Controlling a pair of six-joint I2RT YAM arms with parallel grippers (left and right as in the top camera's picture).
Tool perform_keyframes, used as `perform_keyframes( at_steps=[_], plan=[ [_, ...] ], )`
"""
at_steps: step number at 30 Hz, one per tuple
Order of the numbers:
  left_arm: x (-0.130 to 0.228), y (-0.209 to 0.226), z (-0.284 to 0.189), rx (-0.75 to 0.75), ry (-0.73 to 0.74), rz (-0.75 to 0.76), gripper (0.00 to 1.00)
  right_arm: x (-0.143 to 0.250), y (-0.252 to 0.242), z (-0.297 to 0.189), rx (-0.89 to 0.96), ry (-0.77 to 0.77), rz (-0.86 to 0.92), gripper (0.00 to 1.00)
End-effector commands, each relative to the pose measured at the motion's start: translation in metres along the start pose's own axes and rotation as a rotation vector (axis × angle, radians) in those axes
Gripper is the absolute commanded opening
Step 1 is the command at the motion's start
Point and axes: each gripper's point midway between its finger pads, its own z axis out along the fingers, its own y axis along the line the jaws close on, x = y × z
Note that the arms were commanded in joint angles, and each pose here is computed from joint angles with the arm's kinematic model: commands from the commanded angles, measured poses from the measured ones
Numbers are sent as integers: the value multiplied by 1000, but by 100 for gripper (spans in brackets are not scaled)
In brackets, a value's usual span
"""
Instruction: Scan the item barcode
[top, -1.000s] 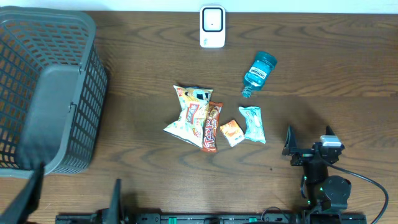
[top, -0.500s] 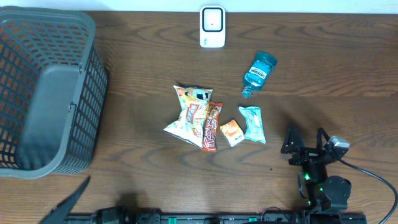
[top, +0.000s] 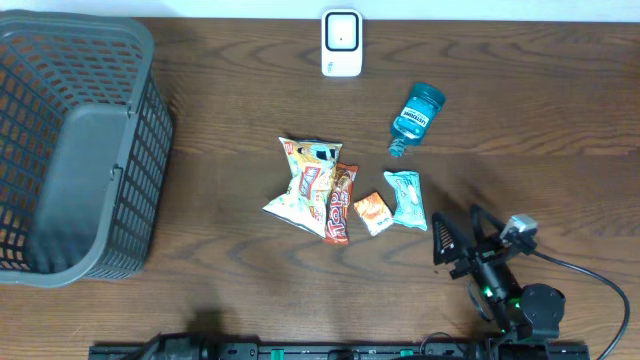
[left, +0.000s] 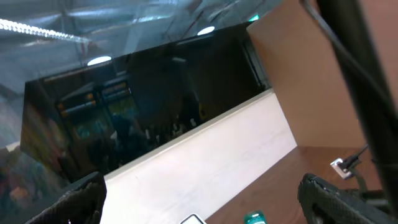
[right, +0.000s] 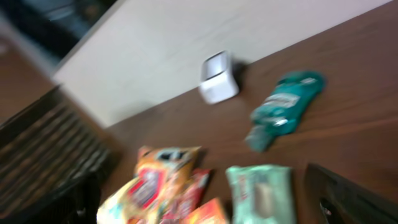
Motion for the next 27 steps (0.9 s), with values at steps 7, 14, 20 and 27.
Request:
perform_keyframes(
  at_steps=[7,14,20,27],
  plan=[
    [-13,-14,-18,34,-68,41,98,26,36,-6,-212,152,20,99],
    [-19,-15,-21,33,-81,90,98,38,52,-12,-311,223,24,99],
    [-54,-4,-26,-87,-188,450,98,41,54,-13,-321,237,29,99],
    [-58,39,-27,-319,-181,449,98,42,56,-14,-336,247,29,99]
  ],
)
